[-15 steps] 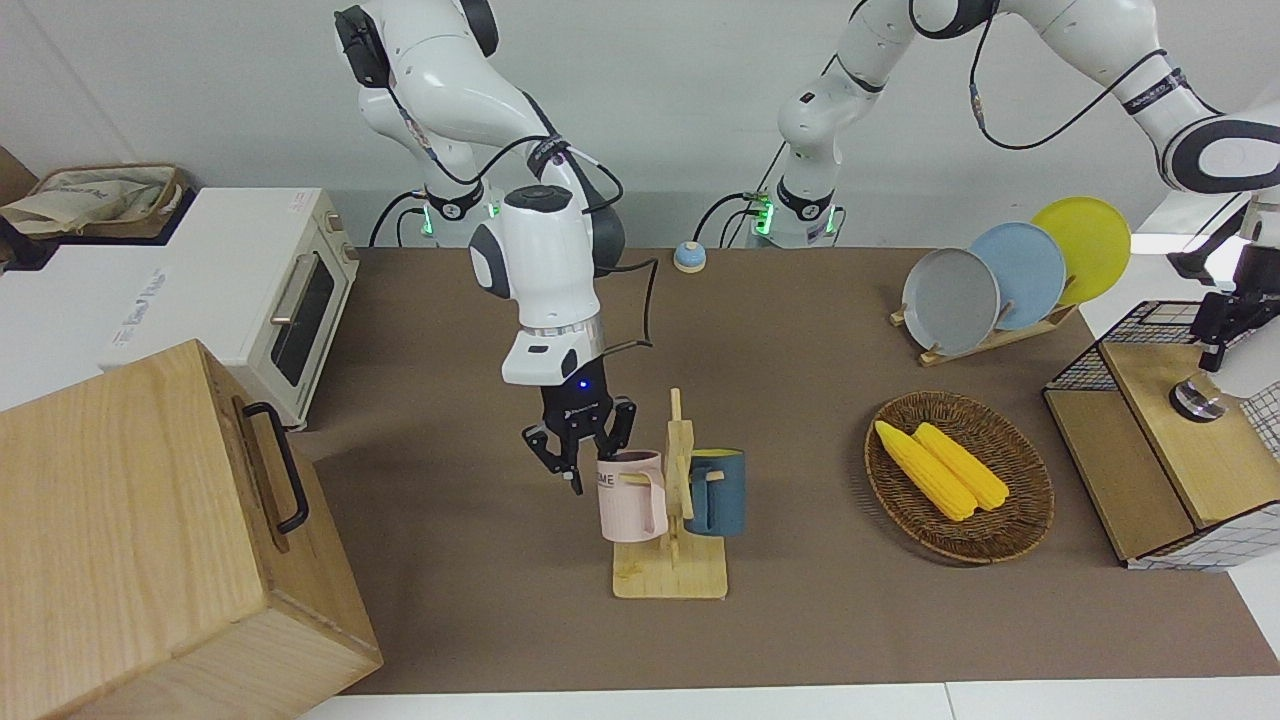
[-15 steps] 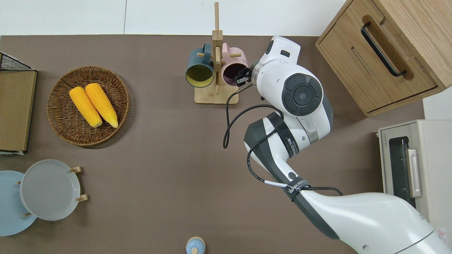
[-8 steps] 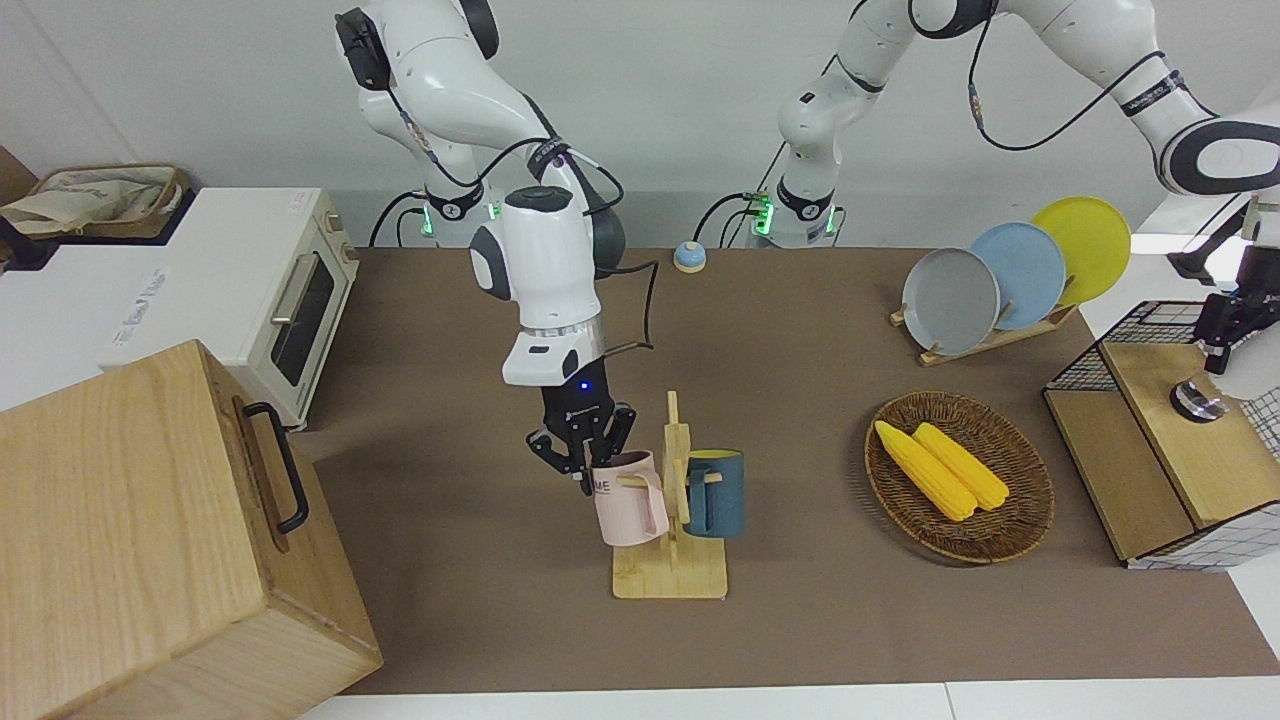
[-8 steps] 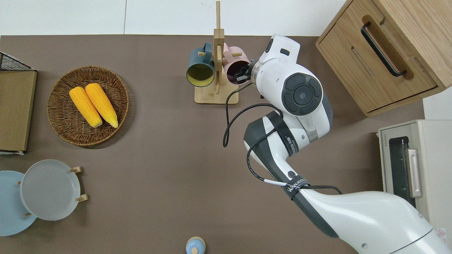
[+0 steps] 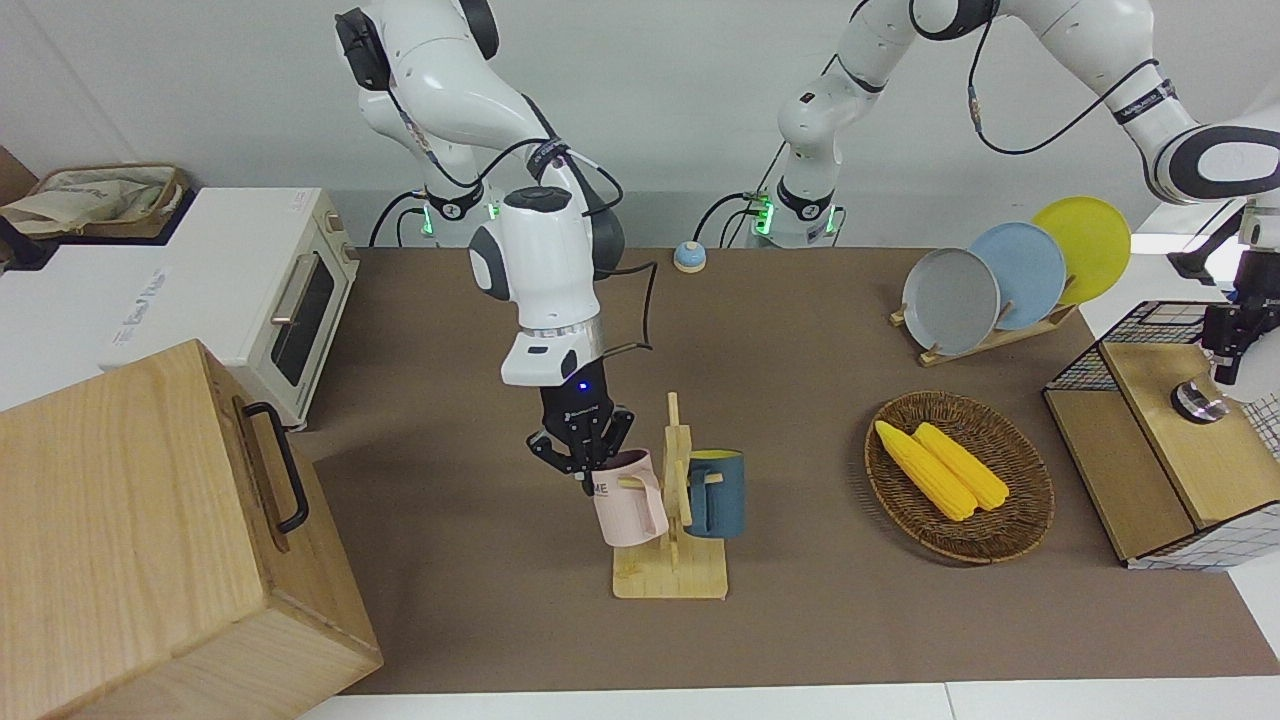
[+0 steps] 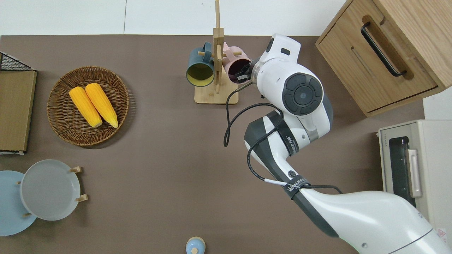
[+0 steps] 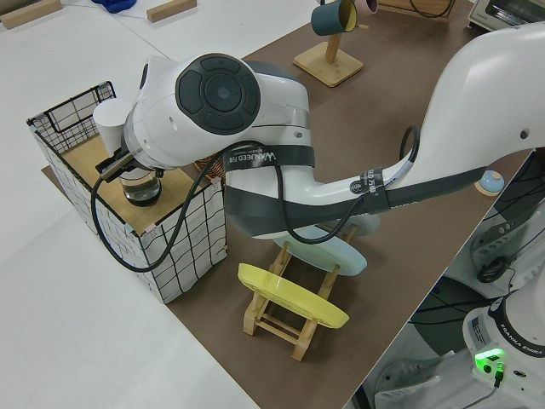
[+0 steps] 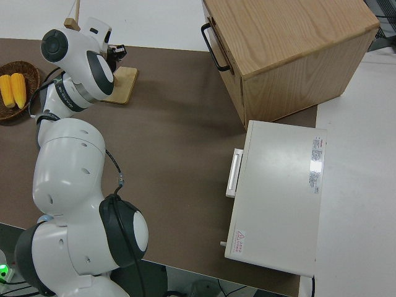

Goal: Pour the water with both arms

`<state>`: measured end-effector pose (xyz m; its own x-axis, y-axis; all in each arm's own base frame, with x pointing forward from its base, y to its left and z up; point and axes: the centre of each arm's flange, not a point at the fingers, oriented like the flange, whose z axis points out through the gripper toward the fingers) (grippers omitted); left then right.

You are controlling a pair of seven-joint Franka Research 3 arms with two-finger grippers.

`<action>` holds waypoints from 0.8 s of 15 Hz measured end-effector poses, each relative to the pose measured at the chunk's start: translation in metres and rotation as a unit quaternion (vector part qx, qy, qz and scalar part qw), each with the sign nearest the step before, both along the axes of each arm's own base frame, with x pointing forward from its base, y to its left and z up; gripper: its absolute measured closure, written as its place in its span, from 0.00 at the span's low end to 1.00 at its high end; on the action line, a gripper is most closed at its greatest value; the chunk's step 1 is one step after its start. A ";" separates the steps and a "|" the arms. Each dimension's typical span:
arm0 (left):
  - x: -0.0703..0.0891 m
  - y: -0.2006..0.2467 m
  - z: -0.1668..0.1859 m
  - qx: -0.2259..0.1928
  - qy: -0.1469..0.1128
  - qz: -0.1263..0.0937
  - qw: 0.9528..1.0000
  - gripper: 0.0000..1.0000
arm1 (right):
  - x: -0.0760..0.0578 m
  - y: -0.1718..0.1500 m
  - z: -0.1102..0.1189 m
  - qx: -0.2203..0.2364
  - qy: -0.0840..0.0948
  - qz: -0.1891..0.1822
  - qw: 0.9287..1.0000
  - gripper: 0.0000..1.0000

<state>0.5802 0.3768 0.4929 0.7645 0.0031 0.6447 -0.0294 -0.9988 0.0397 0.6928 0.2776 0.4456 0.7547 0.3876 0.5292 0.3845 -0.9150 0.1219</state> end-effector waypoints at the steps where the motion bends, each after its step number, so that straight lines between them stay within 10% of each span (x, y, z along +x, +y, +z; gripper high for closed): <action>1: 0.000 0.000 0.000 0.000 0.000 0.000 1.000 0.37 | 0.000 0.000 0.000 0.000 0.000 0.000 1.000 0.94; 12: 0.002 -0.001 0.001 0.006 0.001 -0.004 1.000 0.37 | 0.005 -0.013 0.012 -0.001 -0.009 -0.005 1.000 0.94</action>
